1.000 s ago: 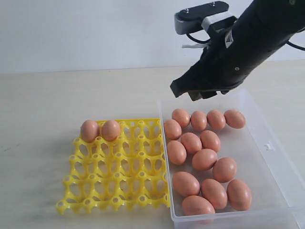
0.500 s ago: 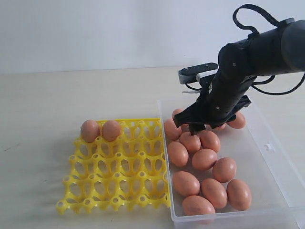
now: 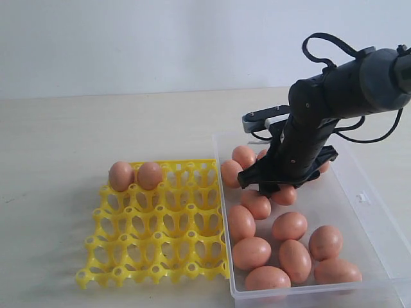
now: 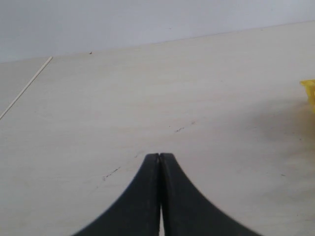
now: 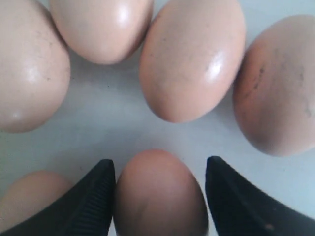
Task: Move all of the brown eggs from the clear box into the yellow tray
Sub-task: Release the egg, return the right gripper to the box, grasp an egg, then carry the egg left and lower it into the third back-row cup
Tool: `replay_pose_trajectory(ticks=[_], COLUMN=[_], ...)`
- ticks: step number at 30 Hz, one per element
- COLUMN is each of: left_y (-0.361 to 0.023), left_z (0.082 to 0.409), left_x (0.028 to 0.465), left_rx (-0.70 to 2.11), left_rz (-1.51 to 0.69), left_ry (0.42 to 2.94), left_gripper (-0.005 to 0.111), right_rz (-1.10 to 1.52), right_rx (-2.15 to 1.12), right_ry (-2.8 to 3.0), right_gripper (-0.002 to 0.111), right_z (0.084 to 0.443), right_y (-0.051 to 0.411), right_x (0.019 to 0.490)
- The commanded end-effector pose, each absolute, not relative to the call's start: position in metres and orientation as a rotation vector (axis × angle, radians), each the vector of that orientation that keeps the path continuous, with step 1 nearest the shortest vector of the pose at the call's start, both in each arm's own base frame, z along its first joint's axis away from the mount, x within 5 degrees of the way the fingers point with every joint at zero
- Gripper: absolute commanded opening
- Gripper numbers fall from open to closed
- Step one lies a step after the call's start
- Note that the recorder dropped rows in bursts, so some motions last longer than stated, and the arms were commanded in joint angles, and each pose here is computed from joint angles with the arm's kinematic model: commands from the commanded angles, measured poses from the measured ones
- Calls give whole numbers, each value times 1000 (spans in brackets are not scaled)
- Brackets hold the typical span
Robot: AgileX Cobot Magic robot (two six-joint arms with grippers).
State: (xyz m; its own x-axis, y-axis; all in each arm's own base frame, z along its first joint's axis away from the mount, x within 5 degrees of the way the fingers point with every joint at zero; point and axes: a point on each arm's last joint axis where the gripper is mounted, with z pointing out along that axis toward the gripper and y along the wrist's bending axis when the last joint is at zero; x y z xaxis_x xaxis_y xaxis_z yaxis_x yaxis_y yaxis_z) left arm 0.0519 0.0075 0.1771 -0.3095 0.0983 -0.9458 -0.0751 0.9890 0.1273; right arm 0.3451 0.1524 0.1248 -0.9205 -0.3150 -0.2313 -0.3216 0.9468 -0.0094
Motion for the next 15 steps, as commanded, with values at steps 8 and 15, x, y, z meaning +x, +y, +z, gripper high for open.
replay_pose_trajectory(ticks=[8, 15], left_y=[7, 7], left_z=[179, 179], left_x=[52, 52], left_rx=[18, 18], left_rz=[165, 165], left_ry=[1865, 1865], left_gripper=[0, 0], right_rz=[34, 91], right_rx=[-561, -519], right_ry=[2832, 2697], right_gripper=[1, 0], right_z=[128, 171], right_y=[151, 151], right_x=[347, 346])
